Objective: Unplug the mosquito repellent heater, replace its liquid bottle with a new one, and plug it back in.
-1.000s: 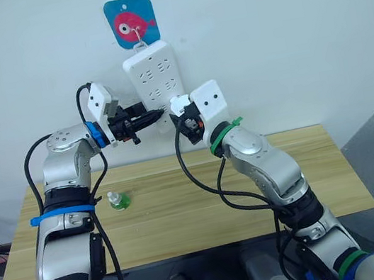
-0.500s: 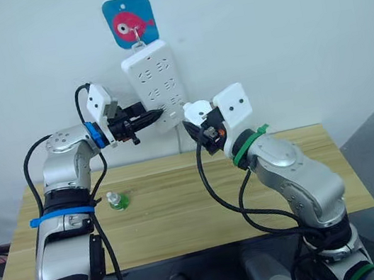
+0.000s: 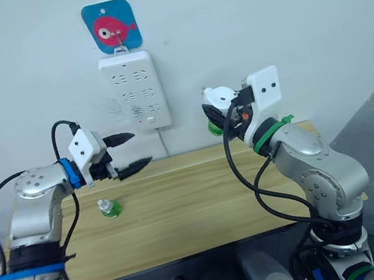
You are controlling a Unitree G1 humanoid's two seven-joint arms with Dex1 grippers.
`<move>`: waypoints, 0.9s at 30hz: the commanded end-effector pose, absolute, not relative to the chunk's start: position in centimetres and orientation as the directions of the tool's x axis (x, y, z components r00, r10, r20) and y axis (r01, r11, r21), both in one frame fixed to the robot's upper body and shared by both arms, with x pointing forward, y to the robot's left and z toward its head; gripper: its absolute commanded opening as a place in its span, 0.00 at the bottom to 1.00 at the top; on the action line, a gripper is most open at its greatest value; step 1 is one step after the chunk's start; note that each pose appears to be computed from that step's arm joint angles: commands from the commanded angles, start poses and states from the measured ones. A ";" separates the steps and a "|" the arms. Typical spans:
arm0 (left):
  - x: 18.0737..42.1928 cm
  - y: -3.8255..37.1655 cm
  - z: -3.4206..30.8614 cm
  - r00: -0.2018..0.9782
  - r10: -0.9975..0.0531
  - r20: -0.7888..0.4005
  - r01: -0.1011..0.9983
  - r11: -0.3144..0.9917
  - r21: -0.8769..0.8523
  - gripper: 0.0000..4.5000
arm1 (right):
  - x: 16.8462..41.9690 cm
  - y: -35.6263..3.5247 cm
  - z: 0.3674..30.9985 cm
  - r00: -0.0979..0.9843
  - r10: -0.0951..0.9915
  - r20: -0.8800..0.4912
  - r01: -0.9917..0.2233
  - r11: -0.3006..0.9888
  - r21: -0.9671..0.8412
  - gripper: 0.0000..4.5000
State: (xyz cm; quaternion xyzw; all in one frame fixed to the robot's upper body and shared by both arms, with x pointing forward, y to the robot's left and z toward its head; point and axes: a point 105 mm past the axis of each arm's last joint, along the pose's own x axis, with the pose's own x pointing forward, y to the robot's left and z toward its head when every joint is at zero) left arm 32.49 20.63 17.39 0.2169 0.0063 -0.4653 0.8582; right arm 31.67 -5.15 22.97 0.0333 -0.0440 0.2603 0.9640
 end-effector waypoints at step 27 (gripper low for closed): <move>30.4 5.7 22.2 0.380 -0.893 0.240 0.843 0.441 0.308 1.00 | 29.9 -7.7 25.8 0.880 0.415 0.231 -0.372 0.298 0.879 0.66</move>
